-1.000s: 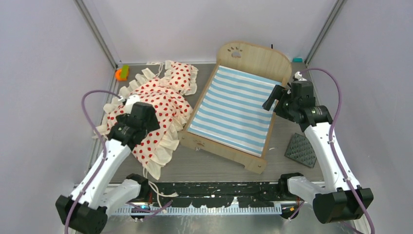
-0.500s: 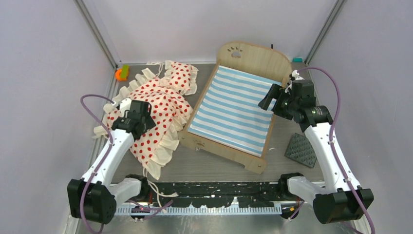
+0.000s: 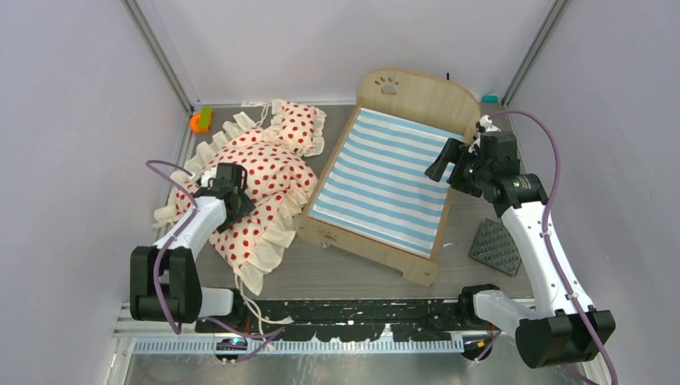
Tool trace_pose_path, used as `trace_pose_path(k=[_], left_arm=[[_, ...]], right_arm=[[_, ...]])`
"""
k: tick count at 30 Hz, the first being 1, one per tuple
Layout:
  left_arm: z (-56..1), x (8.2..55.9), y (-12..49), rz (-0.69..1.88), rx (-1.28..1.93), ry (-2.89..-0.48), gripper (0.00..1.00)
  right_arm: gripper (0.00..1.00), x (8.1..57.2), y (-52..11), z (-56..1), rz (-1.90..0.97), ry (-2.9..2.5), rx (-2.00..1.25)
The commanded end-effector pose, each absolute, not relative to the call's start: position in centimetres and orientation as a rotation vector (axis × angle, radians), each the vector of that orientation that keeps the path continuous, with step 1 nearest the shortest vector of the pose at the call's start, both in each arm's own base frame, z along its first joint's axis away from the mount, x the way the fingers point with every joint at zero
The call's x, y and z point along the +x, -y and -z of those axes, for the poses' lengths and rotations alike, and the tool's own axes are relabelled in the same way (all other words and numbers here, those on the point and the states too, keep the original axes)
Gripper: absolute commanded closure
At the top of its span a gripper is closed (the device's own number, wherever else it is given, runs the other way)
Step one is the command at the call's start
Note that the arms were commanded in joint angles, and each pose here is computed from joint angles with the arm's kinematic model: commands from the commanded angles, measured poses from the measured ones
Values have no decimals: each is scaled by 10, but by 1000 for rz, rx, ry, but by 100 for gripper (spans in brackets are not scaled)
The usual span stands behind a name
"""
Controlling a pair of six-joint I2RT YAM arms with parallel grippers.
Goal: Set up the pet bed
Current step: Pick up the mattress at the center of the board.
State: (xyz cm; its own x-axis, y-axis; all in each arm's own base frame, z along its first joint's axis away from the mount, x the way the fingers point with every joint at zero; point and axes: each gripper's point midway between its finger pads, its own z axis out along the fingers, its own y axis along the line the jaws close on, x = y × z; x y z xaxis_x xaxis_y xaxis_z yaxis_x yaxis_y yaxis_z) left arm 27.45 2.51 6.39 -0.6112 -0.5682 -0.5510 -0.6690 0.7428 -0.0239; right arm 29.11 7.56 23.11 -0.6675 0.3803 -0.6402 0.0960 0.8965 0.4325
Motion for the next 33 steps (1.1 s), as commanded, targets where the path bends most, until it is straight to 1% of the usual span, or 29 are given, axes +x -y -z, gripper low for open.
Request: trace_pose_path(k=[1,4,5,8,13,18,23,27,30,33], left_arm=[[-59,294,-21,-159,-962,-2356,47],[-69,296,-25,-163,-964,-2337,90],[-77,297,-26,-168,-962,-2323,99],[-110,299,-30,-175,-911,-2285,100],[-199,306,-28,-101,-758,-2180,100],[-286,299,-20,-17,-659,-2103,100],[-345,287,1,144,-588,-2044,100],[-384,273,20,294,-532,-1972,100],[-413,261,34,400,-491,-1916,100],[-442,253,46,501,-470,-1850,100]], right_arm=[[12,293,-77,-254,-475,-2200,293],[12,293,-74,-256,-462,-2193,296],[12,293,-74,-257,-460,-2190,298],[12,294,-75,-260,-466,-2177,289],[12,298,-85,-268,-534,-2138,253],[12,302,-87,-274,-556,-2122,268],[13,304,-95,-289,-611,-2087,238],[11,299,-125,-312,-819,-2015,117],[9,299,-145,-335,-973,-1937,87],[9,299,-156,-343,-983,-1932,79]])
